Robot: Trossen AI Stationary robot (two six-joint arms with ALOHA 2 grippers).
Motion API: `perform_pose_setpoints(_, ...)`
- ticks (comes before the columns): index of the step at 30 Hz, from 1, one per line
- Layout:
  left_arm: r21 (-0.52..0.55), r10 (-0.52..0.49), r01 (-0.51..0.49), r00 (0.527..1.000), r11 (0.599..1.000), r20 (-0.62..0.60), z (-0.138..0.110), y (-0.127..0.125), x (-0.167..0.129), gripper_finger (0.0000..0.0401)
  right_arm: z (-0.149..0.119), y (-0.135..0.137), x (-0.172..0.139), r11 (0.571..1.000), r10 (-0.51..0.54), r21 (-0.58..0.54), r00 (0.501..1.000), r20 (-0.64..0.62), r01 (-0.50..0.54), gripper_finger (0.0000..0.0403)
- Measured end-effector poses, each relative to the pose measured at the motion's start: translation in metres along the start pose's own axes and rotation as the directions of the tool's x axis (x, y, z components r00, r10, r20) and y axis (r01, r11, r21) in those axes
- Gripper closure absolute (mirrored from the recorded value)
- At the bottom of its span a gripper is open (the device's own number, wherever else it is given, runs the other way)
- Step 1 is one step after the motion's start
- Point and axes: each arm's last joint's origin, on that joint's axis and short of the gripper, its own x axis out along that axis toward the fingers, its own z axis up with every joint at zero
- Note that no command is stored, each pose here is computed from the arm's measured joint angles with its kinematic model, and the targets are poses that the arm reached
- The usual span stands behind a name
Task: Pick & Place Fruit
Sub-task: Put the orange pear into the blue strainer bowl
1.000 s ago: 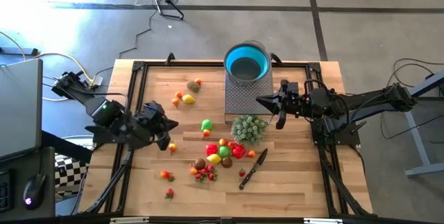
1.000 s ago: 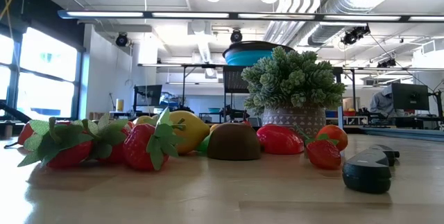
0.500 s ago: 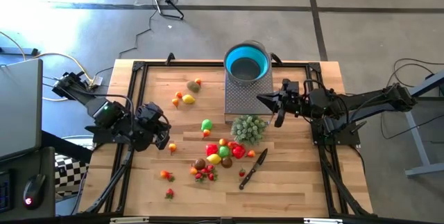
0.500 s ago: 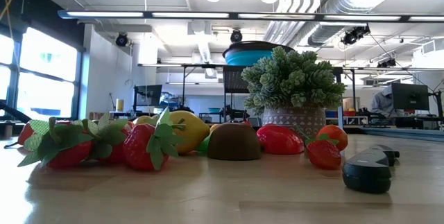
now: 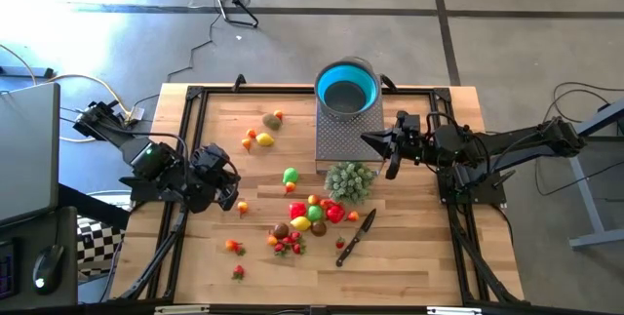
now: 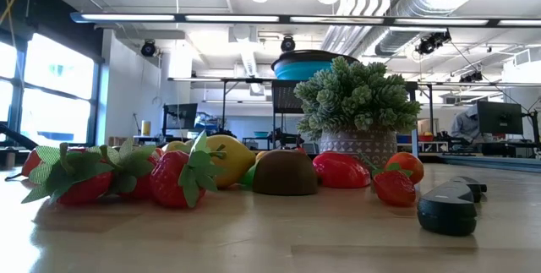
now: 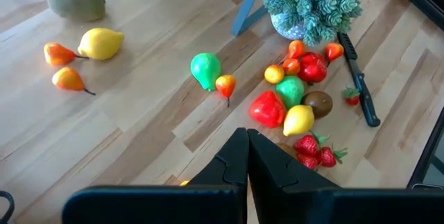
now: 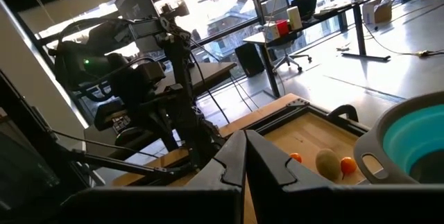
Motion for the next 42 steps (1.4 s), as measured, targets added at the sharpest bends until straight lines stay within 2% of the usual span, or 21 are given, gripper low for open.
perform_pose_setpoints(5, -0.007, -0.001, 0.001, 1.000, 1.000, -0.006, -0.0002, 0.0000, 0.0000, 0.0397, 0.0001, 0.0000, 0.0000, 1.000, 0.000, 0.000, 1.000, 0.000, 0.000, 0.0401)
perform_pose_setpoints(8, -0.007, -0.008, 0.008, 0.999, 1.000, -0.032, -0.0010, -0.0001, 0.0001, 0.0376, 0.0000, 0.0000, 0.0000, 1.000, 0.000, 0.000, 1.000, 0.000, 0.000, 0.0401)
perform_pose_setpoints(16, -0.006, 0.003, -0.003, 0.999, 1.000, -0.036, -0.0018, -0.0006, 0.0015, 0.0269, -0.0001, 0.0000, 0.0000, 1.000, 0.000, -0.001, 1.000, -0.001, 0.000, 0.0401)
perform_pose_setpoints(19, -0.040, 0.001, -0.002, 0.999, 0.999, -0.045, -0.0021, -0.0006, 0.0015, 0.0230, -0.0001, 0.0000, 0.0000, 1.000, 0.000, -0.001, 1.000, -0.001, 0.000, 0.0401)
perform_pose_setpoints(25, -0.047, -0.009, 0.004, 0.994, 0.999, -0.108, -0.0041, -0.0003, 0.0014, 0.0174, -0.0002, -0.0001, 0.0000, 1.000, -0.001, -0.002, 1.000, -0.002, 0.001, 0.0401)
perform_pose_setpoints(33, 0.038, -0.011, 0.015, 0.994, 0.999, -0.109, -0.0042, -0.0005, 0.0014, 0.0162, -0.0002, -0.0001, 0.0000, 1.000, 0.000, -0.002, 1.000, -0.002, 0.000, 0.0401)
perform_pose_setpoints(42, -0.017, -0.010, 0.008, 0.994, 1.000, -0.107, -0.0041, -0.0005, 0.0014, 0.0162, -0.0002, -0.0001, 0.0000, 1.000, -0.001, -0.003, 1.000, -0.002, 0.001, 0.0401)
